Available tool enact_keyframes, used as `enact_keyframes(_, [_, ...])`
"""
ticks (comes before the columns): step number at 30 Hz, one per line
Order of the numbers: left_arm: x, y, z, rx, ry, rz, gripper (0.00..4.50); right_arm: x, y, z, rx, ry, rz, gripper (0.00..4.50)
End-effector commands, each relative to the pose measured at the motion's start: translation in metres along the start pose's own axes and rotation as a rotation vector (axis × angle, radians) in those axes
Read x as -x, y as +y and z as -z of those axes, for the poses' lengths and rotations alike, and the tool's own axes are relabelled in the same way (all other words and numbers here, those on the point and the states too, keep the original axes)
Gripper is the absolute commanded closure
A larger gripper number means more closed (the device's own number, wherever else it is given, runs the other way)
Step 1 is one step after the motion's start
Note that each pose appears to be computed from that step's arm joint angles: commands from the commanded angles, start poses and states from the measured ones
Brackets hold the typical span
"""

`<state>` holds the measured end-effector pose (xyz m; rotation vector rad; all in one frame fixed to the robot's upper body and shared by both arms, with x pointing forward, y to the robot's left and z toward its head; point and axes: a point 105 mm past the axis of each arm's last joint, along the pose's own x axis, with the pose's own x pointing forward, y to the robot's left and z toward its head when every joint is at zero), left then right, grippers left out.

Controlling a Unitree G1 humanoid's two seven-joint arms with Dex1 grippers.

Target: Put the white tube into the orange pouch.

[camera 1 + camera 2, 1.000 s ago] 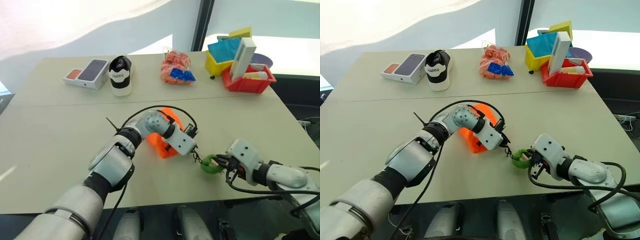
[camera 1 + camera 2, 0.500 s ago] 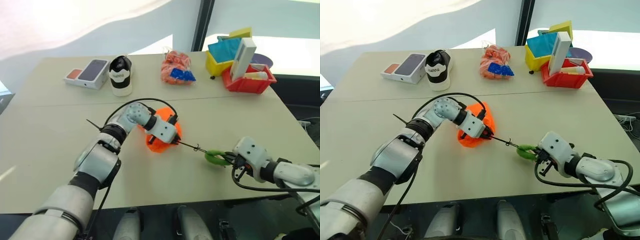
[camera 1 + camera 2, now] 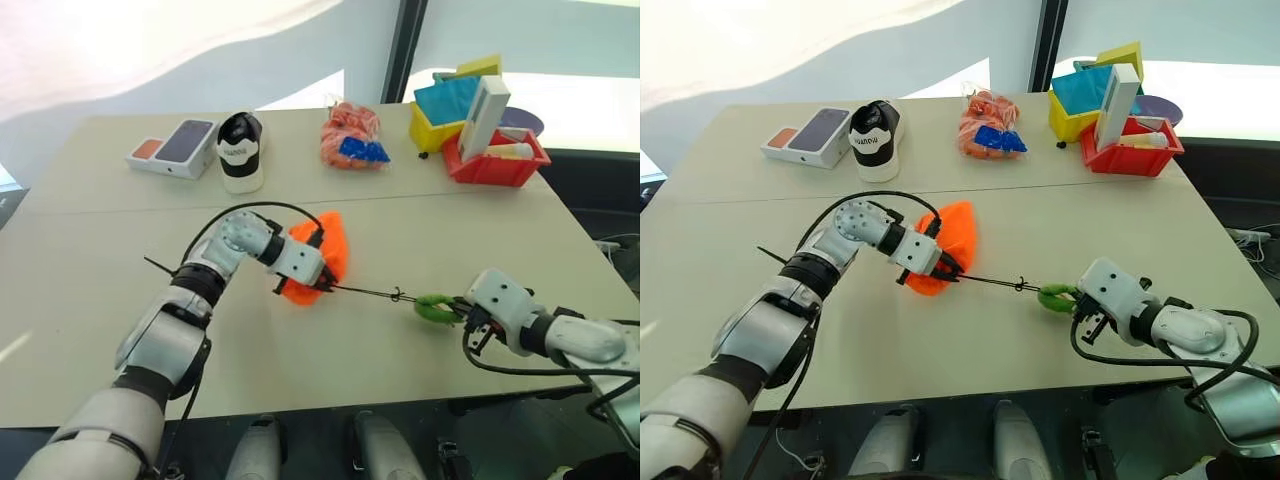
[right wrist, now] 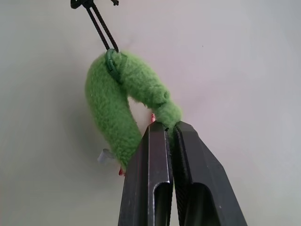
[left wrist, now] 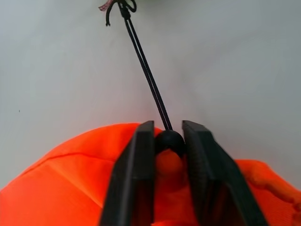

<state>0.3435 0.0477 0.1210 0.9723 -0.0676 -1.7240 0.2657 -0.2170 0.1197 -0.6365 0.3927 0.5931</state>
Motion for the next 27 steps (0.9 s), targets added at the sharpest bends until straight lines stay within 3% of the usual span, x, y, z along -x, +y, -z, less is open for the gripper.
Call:
enact_keyframes(1, [0.019, 0.011, -0.019, 0.078, -0.112, -0.105, 1.80, -0.001, 0.004, -0.023, -0.027, -0.100, -0.028, 3.45])
enact_keyframes(4, [0.036, 0.008, -0.025, 0.168, -0.144, -0.169, 0.26, 0.000, 0.005, -0.030, -0.047, -0.143, -0.019, 1.93])
enact_keyframes(6, [0.054, 0.003, -0.021, 0.261, -0.140, -0.234, 0.00, 0.004, 0.006, -0.032, -0.086, -0.176, -0.031, 0.98])
enact_keyframes(10, [0.096, -0.003, -0.006, 0.465, -0.163, -0.490, 0.00, 0.012, 0.001, -0.027, -0.178, -0.235, -0.018, 0.98])
enact_keyframes(15, [0.132, -0.028, 0.030, 0.653, -0.090, -0.843, 0.00, 0.014, -0.015, -0.020, -0.283, -0.321, 0.056, 0.98])
enact_keyframes(20, [0.142, -0.074, 0.061, 0.828, -0.023, -1.087, 0.00, 0.002, -0.018, -0.015, -0.324, -0.404, 0.083, 0.98])
enact_keyframes(27, [0.142, -0.107, 0.067, 0.905, 0.003, -1.221, 0.00, -0.011, -0.023, -0.002, -0.349, -0.405, 0.053, 0.98])
